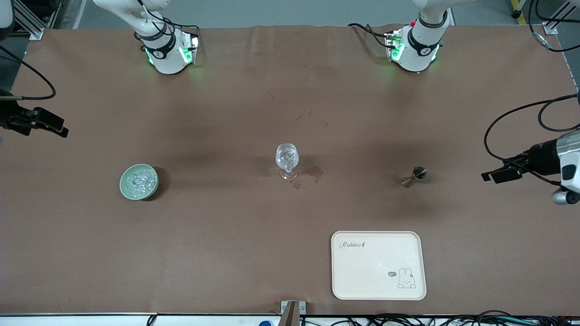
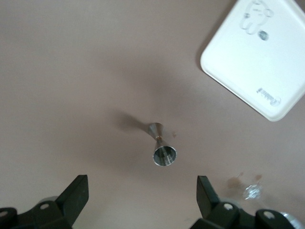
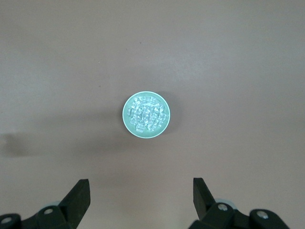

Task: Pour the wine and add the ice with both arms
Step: 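Reach the right gripper to the ice bowl while the left gripper reaches the jigger, then grasp an ice cube with the right gripper while the left gripper grips the jigger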

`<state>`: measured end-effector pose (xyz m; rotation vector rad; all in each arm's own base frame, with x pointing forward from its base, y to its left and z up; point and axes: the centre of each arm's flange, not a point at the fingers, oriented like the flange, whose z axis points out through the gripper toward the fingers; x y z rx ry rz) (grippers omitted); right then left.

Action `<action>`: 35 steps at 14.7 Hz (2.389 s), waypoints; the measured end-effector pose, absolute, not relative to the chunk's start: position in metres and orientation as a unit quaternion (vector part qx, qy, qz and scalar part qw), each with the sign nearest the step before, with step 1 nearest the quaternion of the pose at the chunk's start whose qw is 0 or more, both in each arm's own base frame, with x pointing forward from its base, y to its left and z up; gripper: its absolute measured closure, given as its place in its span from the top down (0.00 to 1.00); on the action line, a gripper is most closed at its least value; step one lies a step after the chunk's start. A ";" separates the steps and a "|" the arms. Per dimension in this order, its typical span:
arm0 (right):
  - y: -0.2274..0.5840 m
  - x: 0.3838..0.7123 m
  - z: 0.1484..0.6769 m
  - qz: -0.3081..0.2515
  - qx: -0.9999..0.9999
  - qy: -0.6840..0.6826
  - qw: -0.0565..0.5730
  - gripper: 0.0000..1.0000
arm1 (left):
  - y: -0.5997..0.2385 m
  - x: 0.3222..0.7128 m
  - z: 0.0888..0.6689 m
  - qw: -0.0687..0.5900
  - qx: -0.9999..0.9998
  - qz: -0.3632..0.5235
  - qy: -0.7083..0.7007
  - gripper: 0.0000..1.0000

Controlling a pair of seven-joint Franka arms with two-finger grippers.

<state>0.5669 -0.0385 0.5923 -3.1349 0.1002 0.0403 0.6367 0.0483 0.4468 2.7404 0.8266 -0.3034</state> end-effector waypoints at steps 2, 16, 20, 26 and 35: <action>-0.038 0.570 0.568 0.013 -1.000 0.026 0.002 0.95 | 0.044 0.640 0.422 0.140 0.927 -0.134 0.322 1.00; -0.022 0.577 0.355 -0.008 -1.000 0.005 -0.001 0.96 | 0.064 0.626 0.219 0.302 0.770 -0.330 0.454 0.97; -0.024 0.578 0.317 -0.019 -1.000 0.006 -0.002 0.96 | 0.064 0.622 0.187 0.325 0.739 -0.355 0.472 0.93; -0.028 0.573 0.274 -0.006 -1.000 0.010 -0.003 0.96 | 0.062 0.616 0.154 0.341 0.710 -0.378 0.487 0.89; -0.029 0.572 0.234 0.007 -1.000 0.010 -0.004 0.82 | 0.057 0.608 0.122 0.351 0.683 -0.402 0.498 0.76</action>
